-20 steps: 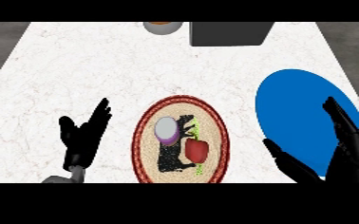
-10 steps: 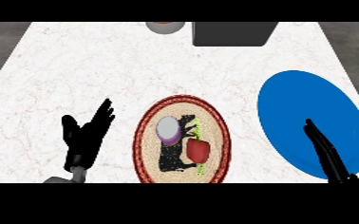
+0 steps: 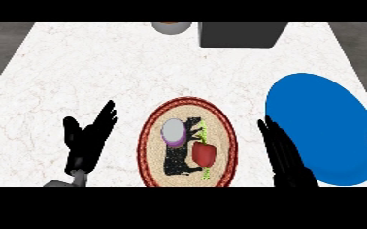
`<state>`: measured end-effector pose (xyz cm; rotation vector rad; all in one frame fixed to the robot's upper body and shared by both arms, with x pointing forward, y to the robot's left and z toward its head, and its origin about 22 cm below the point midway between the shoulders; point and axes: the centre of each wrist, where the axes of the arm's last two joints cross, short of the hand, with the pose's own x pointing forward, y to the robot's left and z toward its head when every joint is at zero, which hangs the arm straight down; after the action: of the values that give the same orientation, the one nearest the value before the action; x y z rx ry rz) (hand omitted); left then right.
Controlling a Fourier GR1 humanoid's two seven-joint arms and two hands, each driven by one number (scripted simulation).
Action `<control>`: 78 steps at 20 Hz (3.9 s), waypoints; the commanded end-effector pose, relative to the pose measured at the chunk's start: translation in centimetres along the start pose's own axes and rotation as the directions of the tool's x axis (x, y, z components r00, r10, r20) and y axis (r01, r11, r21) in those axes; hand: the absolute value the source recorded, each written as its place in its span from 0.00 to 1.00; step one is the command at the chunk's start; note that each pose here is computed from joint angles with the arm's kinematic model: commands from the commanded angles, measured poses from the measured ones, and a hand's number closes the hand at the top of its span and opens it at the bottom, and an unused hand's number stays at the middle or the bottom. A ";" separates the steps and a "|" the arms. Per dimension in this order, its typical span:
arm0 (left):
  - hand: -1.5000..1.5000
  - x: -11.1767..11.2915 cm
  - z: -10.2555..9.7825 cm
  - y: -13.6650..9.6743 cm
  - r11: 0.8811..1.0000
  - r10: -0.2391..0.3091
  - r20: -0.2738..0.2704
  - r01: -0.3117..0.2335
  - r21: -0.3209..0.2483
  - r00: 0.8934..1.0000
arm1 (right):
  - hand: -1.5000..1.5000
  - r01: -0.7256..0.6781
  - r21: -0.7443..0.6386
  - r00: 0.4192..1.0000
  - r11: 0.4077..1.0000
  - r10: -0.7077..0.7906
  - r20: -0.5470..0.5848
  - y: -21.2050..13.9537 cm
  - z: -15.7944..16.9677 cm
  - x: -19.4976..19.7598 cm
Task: Pick the bell pepper from the placemat and place it in the plate
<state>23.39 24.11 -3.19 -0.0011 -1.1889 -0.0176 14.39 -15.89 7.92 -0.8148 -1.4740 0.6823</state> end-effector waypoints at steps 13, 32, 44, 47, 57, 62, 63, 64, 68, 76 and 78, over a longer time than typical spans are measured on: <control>0.50 -0.2 0.0 0.0 1.000 0.005 -0.021 -0.005 0.008 1.000 | 0.00 -0.052 0.163 0.992 0.985 0.070 -0.109 7.8 -1.6 4.8; 0.50 -1.6 -0.4 -0.4 1.000 0.000 -0.017 0.000 0.011 1.000 | 0.00 -0.174 0.173 0.963 0.969 0.204 -0.173 12.6 -4.2 3.9; 0.50 -0.1 -1.2 -2.3 1.000 0.003 -0.008 -0.003 0.013 1.000 | 1.00 -0.303 0.229 0.942 0.925 0.327 -0.074 14.6 -5.3 2.5; 0.50 -0.8 -0.2 -0.3 0.999 -0.013 0.017 0.012 0.034 1.000 | 1.00 -0.324 0.205 0.935 0.924 0.346 -0.081 14.3 -6.4 3.4; 0.50 0.4 -0.2 0.1 1.000 -0.006 -0.003 0.006 -0.015 1.000 | 1.00 -0.251 0.199 0.936 0.947 0.290 -0.202 15.9 1.6 7.5; 0.50 -0.9 0.2 0.2 1.000 0.006 -0.021 -0.006 0.020 1.000 | 1.00 -0.132 -0.157 0.991 0.979 0.127 -0.040 12.0 -0.4 10.0; 0.50 0.8 -0.5 0.4 1.000 -0.006 -0.009 0.006 0.021 1.000 | 1.00 -0.127 -0.189 0.992 0.974 0.122 -0.035 12.4 -0.6 10.0; 0.50 -1.2 0.5 0.3 1.000 0.013 -0.006 -0.012 0.025 1.000 | 1.00 -0.126 -0.241 0.991 0.962 0.112 -0.068 11.3 -0.8 10.0; 0.50 -1.0 -0.4 -0.2 0.999 0.011 -0.017 -0.010 0.051 1.000 | 1.00 -0.031 -0.354 0.997 0.935 0.003 -0.080 8.7 0.4 10.7; 0.50 -1.2 0.5 0.3 0.999 0.017 -0.007 -0.017 0.031 1.000 | 1.00 0.091 -0.541 0.971 0.836 -0.195 -0.138 6.7 -1.4 8.3; 0.50 -1.1 0.6 0.7 0.999 0.017 -0.018 -0.017 0.032 1.000 | 1.00 0.125 -0.590 0.961 0.797 -0.245 -0.127 5.6 -2.2 7.3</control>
<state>22.75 24.60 -3.86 0.0138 -1.1806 0.0173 17.18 -4.66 5.55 -1.2707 -1.6319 0.3717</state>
